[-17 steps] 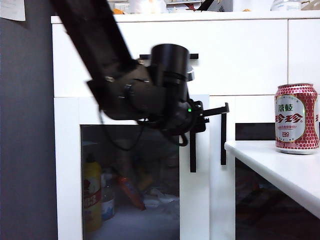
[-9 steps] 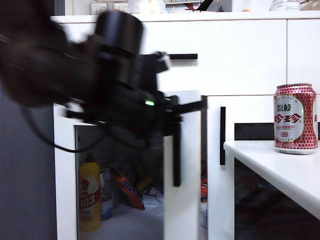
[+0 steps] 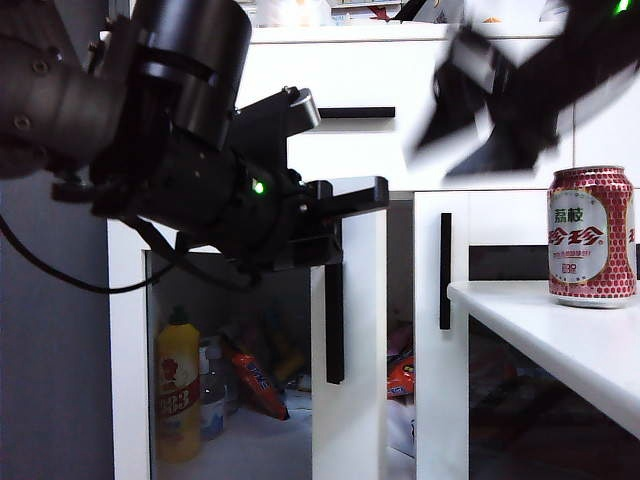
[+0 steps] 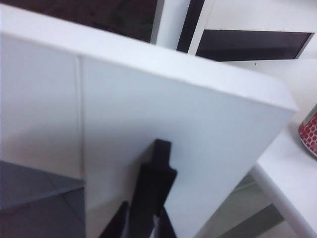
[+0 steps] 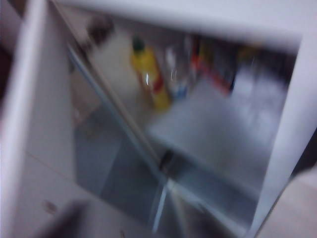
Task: Open the left door of the white cabinet, pick up a can of beverage from the table on the right, place it inside the cabinet, and finally close the cabinet door.
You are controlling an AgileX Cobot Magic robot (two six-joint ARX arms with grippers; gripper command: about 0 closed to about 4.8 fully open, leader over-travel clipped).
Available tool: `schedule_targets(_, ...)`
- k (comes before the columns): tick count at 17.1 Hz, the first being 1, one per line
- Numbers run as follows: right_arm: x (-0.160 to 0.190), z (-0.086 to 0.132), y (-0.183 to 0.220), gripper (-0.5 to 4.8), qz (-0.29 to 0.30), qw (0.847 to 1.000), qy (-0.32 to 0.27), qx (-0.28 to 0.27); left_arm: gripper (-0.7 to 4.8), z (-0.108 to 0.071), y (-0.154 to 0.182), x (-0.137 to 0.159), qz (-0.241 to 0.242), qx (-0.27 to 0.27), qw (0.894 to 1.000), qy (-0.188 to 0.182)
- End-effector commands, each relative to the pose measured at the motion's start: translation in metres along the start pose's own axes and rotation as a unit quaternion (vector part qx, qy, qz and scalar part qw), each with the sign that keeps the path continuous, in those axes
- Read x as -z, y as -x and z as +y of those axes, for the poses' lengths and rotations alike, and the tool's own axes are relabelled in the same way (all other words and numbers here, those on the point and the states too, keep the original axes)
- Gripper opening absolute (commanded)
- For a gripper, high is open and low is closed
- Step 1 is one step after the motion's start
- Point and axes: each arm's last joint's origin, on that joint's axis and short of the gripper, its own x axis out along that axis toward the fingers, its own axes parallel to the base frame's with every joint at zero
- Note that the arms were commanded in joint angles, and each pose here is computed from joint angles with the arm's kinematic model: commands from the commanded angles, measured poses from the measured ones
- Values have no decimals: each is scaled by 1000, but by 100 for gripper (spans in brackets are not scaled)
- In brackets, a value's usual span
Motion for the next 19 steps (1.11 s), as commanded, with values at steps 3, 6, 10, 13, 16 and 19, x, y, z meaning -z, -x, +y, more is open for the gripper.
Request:
schedule_targets(3,18,-5,-23,-6,39,996,-25,-71,-5,1,14,-33,-112,-3,992,57)
schedule_targets(6,27,12,-35,-6,69,986,-30,-146,-5,2,16,-32,-112,-3,992,57)
schedule_targets(10,31,20,-38,-6,86,975,-37,-202,-5,0,32,-33,-113,25,992,56)
schedule_targets(13,33,29,-40,-6,96,968,-37,-230,-5,5,50,-41,-132,28,989,63)
schedule_targets(16,39,52,-49,-6,112,959,-25,-259,-5,8,65,-47,-148,51,985,67)
schedule_targets(19,41,62,-51,-6,120,953,-21,-279,-5,17,92,-56,-188,52,977,82)
